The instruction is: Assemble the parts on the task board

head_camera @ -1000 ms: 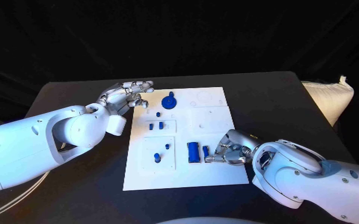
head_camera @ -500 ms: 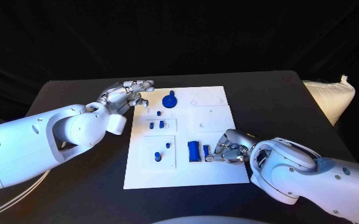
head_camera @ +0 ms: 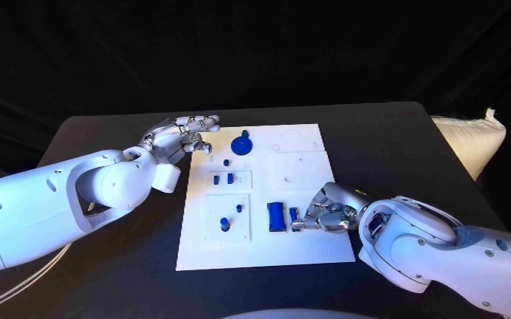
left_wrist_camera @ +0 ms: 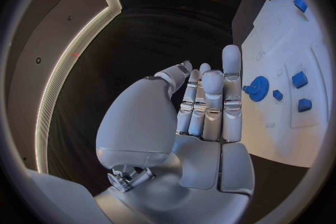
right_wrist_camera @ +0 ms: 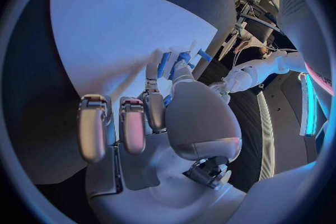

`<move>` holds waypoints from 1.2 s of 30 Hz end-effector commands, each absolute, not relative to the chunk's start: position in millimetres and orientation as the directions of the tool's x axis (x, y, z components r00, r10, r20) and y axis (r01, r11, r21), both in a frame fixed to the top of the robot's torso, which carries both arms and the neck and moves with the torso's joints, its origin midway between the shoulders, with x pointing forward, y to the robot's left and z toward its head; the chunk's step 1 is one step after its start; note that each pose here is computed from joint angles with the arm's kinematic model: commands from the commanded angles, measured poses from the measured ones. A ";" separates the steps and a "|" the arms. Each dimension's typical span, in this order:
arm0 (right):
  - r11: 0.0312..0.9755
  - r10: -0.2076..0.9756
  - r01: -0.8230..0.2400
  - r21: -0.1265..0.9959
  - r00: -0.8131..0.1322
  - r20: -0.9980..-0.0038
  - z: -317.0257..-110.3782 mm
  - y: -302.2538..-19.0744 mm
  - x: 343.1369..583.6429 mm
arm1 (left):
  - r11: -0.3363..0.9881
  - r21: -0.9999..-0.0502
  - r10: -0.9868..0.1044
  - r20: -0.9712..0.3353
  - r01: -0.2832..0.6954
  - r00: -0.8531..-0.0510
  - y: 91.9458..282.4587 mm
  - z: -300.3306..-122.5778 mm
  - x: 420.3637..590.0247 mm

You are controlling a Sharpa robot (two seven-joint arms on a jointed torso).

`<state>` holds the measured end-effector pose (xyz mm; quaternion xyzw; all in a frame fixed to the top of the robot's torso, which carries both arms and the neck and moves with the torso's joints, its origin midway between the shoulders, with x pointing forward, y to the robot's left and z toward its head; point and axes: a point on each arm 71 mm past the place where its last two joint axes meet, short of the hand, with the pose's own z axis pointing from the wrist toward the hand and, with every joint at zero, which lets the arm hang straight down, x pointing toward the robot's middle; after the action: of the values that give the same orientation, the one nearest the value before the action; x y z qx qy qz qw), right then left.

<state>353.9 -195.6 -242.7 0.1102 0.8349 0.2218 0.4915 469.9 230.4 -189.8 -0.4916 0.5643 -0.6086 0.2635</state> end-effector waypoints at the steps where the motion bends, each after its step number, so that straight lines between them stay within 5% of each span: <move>1: 0.809 0.516 -0.030 0.587 -0.442 -0.734 -230.4 -200.6 362.3 | -0.253 -0.940 -0.869 0.325 -0.229 -0.374 228.7 -188.9 470.8; 9: 0.512 0.794 0.001 0.859 -0.382 -0.473 -208.1 -225.2 412.8 | -0.292 -0.931 -0.877 0.352 -0.219 -0.328 226.7 -198.8 481.4; 18: 0.181 0.948 0.055 0.982 -0.277 -0.159 -218.1 -237.5 473.3 | -0.317 -0.933 -0.909 0.350 -0.172 -0.224 229.9 -218.2 506.5; 29: 0.035 0.978 0.014 0.999 -0.205 -0.031 -231.0 -235.2 523.7 | -0.263 -0.962 -0.955 0.270 -0.067 -0.122 234.1 -233.9 529.8; 35: 0.024 0.980 0.002 1.000 -0.200 -0.023 -234.8 -234.2 534.0 | -0.252 -0.967 -0.961 0.255 -0.049 -0.104 232.2 -235.0 533.4; 36: 0.096 0.982 0.039 0.995 -0.166 -0.089 -236.8 -237.4 531.8 | -0.264 -0.958 -0.952 0.277 -0.108 -0.132 230.0 -238.2 531.6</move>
<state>532.8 -237.5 -236.8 0.4461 0.5714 0.5057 0.4678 532.3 230.4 -237.6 -0.5474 0.4821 -0.5760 0.3690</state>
